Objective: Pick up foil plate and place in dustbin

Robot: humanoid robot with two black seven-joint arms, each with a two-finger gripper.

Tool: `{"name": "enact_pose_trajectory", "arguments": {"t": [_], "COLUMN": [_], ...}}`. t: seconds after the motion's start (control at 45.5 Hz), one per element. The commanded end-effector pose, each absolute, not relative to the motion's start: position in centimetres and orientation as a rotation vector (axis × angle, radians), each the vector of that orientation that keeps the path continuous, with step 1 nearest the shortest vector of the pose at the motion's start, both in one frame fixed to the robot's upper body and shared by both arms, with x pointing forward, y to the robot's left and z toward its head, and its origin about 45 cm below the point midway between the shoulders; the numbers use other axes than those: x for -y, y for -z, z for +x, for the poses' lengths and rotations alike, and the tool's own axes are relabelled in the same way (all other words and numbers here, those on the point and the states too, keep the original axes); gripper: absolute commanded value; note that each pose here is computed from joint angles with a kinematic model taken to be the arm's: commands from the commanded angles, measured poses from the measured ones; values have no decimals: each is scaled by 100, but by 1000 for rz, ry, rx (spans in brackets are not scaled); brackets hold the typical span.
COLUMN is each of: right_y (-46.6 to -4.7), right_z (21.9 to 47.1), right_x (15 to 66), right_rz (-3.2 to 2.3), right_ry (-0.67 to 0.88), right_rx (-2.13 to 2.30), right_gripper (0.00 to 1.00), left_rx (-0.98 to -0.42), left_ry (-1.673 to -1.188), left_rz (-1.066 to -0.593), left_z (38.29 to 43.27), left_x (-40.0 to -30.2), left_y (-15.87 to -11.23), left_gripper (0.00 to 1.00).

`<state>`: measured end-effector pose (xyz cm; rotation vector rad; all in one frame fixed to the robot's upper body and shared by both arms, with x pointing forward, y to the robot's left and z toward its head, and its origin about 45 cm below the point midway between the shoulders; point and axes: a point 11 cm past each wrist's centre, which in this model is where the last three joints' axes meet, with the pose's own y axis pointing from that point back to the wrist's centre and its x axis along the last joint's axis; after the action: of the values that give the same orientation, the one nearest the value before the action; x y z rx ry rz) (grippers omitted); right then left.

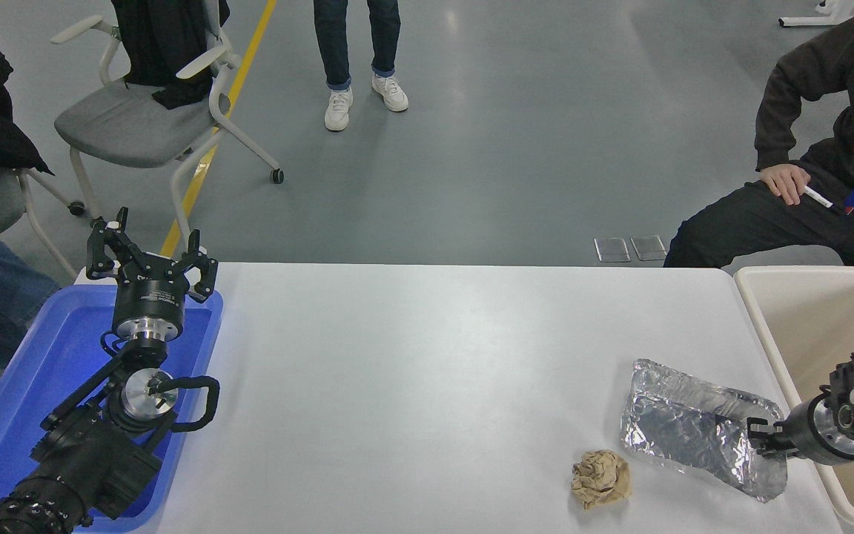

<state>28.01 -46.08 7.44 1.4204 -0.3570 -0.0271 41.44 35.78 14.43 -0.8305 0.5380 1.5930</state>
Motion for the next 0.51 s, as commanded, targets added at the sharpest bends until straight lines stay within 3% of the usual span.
{"name": "enact_pose_trajectory", "arguments": {"t": [0.0, 0.154, 0.484], "right_y": [-734, -873, -2016], "right_z": [2815, 2936, 3304], "right_x": [4568, 4560, 4648], "right_rz": [1430, 1442, 1433], "right_ry": [22, 7, -108], "right_rx": [359, 393, 441], "right_gripper": [0, 0, 0], "left_rx": [-538, -538, -537], "left_ry": [-1593, -1593, -1589], "left_rz": [-831, -831, -830], "left_z": [4144, 4144, 4151], "left_x": [-3579, -3579, -3571], "left_y": [-1443, -1443, -1452], "left_gripper": [99, 99, 99]}}
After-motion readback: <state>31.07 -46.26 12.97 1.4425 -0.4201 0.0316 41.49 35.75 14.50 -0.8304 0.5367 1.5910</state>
